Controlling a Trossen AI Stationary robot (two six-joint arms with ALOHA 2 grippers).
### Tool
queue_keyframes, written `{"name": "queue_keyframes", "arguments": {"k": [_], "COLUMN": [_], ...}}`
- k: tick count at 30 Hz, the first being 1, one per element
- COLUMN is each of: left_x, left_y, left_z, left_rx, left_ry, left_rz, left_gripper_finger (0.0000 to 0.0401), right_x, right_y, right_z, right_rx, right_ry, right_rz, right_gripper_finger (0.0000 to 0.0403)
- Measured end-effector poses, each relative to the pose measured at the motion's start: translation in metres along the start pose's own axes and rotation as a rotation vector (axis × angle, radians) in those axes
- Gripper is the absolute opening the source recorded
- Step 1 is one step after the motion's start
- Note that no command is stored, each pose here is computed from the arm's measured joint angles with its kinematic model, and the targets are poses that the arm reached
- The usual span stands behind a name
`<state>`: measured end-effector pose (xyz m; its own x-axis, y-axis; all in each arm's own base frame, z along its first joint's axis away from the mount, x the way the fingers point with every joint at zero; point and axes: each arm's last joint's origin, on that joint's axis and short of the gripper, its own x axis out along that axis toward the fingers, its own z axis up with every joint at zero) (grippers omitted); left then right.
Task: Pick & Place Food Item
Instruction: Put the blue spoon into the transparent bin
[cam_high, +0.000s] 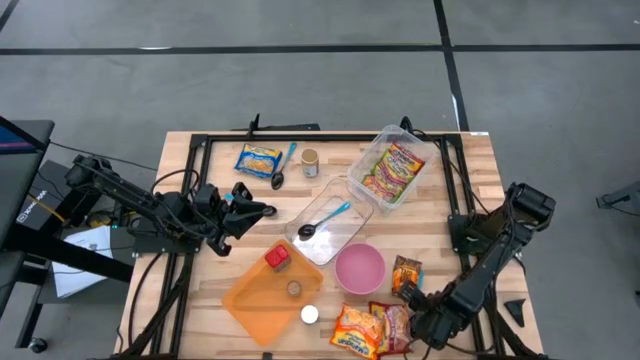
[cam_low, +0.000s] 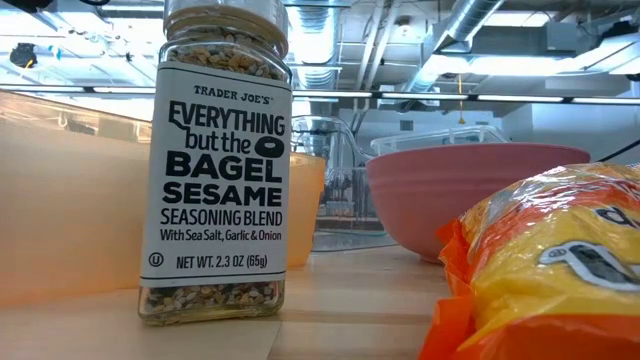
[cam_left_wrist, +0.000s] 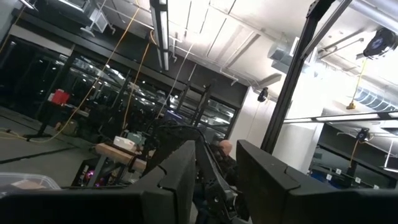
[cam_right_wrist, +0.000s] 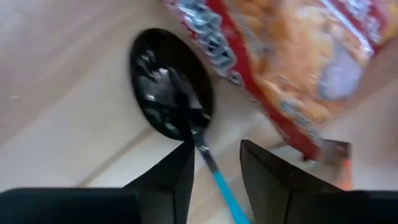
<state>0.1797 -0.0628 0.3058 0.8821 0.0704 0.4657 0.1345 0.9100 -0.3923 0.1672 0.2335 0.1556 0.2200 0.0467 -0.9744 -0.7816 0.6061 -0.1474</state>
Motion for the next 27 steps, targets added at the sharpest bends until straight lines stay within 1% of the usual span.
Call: {"name": "queue_keyframes", "arguments": {"k": [4,9,15,17,19,24,25,27], "left_x": [0.0,0.0,0.0,0.0,0.0,0.0,0.0,0.0], "left_y": [0.0,0.0,0.001,0.001,0.001,0.001,0.001,0.001], "left_z": [0.0,0.0,0.0,0.0,0.0,0.0,0.0,0.0], "left_rx": [0.002,0.001,0.0,-0.001,-0.001,-0.001,-0.001,-0.001], "left_ry": [-0.001,-0.001,-0.006,-0.007,-0.007,-0.007,-0.007,-0.007], "left_rz": [0.001,0.002,0.02,0.025,0.026,0.025,0.025,0.025], "left_gripper_finger": [0.0112,0.0112,0.0112,0.0112,0.0112,0.0112,0.0112,0.0112], "right_x": [0.004,0.015,0.021,0.021,0.021,0.022,0.022,0.022], "right_y": [0.002,0.006,0.006,0.006,0.006,0.007,0.007,0.007], "right_z": [-0.005,-0.01,-0.016,-0.016,-0.016,-0.017,-0.017,-0.017], "right_rx": [-0.011,-0.011,0.027,0.029,0.032,0.076,0.088,0.118], "right_ry": [0.017,-0.022,-0.044,-0.043,-0.041,-0.035,-0.034,-0.033], "right_rz": [0.003,0.011,0.019,0.023,0.024,0.034,0.033,0.033], "right_gripper_finger": [0.0121,0.0121,0.0116,0.0105,0.0085,0.0016,0.0011,0.0016]}}
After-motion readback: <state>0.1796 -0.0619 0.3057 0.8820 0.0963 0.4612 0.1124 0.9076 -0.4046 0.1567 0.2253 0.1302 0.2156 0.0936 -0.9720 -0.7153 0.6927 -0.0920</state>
